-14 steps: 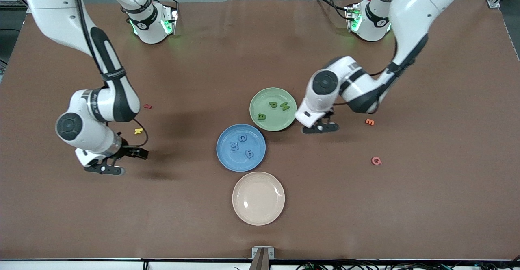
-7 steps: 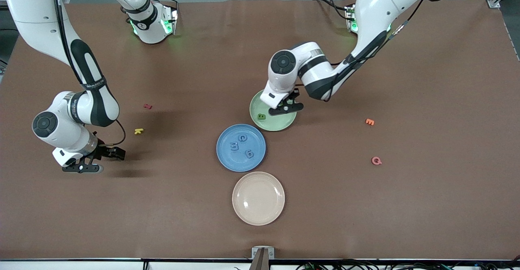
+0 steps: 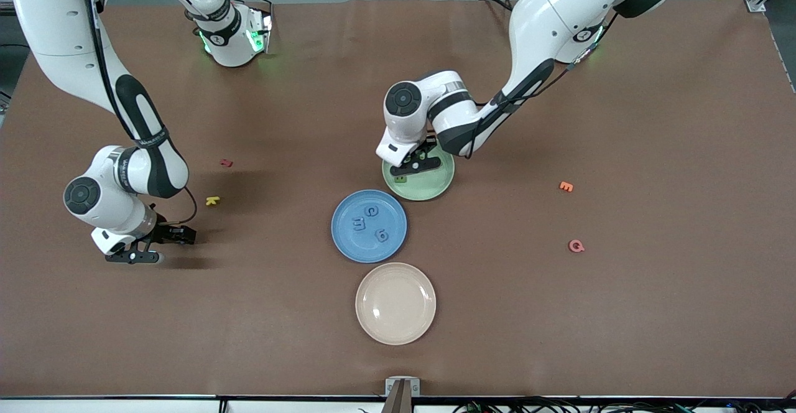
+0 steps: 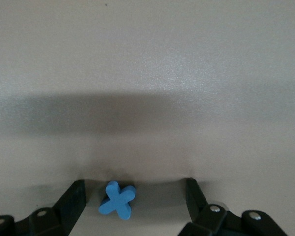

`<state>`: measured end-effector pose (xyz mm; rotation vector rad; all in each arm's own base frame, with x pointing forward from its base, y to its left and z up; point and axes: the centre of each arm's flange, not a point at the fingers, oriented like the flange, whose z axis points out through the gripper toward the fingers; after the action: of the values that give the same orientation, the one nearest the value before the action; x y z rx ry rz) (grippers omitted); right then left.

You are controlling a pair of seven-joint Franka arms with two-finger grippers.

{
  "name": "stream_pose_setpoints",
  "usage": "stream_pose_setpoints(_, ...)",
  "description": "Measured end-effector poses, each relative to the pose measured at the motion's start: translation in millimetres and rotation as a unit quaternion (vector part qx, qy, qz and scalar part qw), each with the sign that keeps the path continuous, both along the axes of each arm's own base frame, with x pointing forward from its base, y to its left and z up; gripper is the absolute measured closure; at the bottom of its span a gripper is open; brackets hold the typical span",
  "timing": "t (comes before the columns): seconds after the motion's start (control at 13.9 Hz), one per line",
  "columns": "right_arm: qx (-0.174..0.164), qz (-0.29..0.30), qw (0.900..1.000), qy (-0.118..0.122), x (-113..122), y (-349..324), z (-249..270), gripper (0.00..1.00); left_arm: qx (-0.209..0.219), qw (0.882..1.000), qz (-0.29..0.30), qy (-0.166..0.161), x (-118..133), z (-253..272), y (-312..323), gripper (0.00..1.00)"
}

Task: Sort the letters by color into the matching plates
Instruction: 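Place the green u on the green plate while the right gripper grasps blue x, then drop the blue x on the blue plate while the left gripper retracts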

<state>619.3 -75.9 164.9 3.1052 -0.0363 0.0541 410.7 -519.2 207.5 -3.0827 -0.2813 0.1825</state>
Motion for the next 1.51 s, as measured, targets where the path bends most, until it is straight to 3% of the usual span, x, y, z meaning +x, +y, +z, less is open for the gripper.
stream_pose_setpoints(0.29, 0.0, 0.0, 1.0, 0.0, -0.4, 0.7, -0.4, 0.11, -0.01, 1.0, 0.003, 0.005, 0.7, -1.3, -11.3, 0.7)
stream_pose_setpoints(0.36, 0.001, 0.0, 1.0, 0.0, -0.4, 0.7, 0.7, 0.19, -0.01, 1.0, 0.003, 0.007, 1.1, -3.6, -11.9, 0.7)
stream_pose_setpoints(0.43, 0.001, 0.0, 1.0, 0.0, -0.8, 0.7, 0.9, 0.19, -0.01, 1.0, 0.003, 0.009, 0.9, -5.9, -12.6, 0.63)
stream_pose_setpoints(0.65, 0.001, -0.001, 1.0, 0.0, -1.8, -0.6, 3.8, 0.41, -0.013, 1.0, 0.004, 0.008, 2.2, -5.3, -14.8, 0.35)
stream_pose_setpoints(0.79, 0.001, -0.001, 1.0, -0.001, -2.1, -0.5, 3.9, 0.43, -0.021, 1.0, 0.005, 0.001, 12.2, 3.4, -16.2, 0.15)
stream_pose_setpoints(0.86, 0.001, -0.001, 1.0, 0.0, -2.1, -0.4, 3.9, 0.43, -0.026, 1.0, -0.001, -0.004, 20.5, 7.9, -14.2, 0.07)
stream_pose_setpoints(1.0, 0.001, -0.001, 1.0, 0.0, -2.7, -0.2, 4.6, 0.61, -0.037, 0.999, -0.015, -0.016, 48.9, 21.7, 0.9, 0.04)
stream_pose_setpoints(1.15, 0.001, -0.001, 1.0, 0.0, -2.7, -0.1, 4.8, 0.66, -0.046, 0.998, -0.006, -0.032, 84.1, 41.7, 27.2, 0.03)
stream_pose_setpoints(1.51, 0.001, -0.002, 1.0, -0.001, -2.7, 0.2, 5.0, 0.67, -0.06, 0.995, 0.04, -0.076, 147.9, 95.5, 87.6, 0.0)
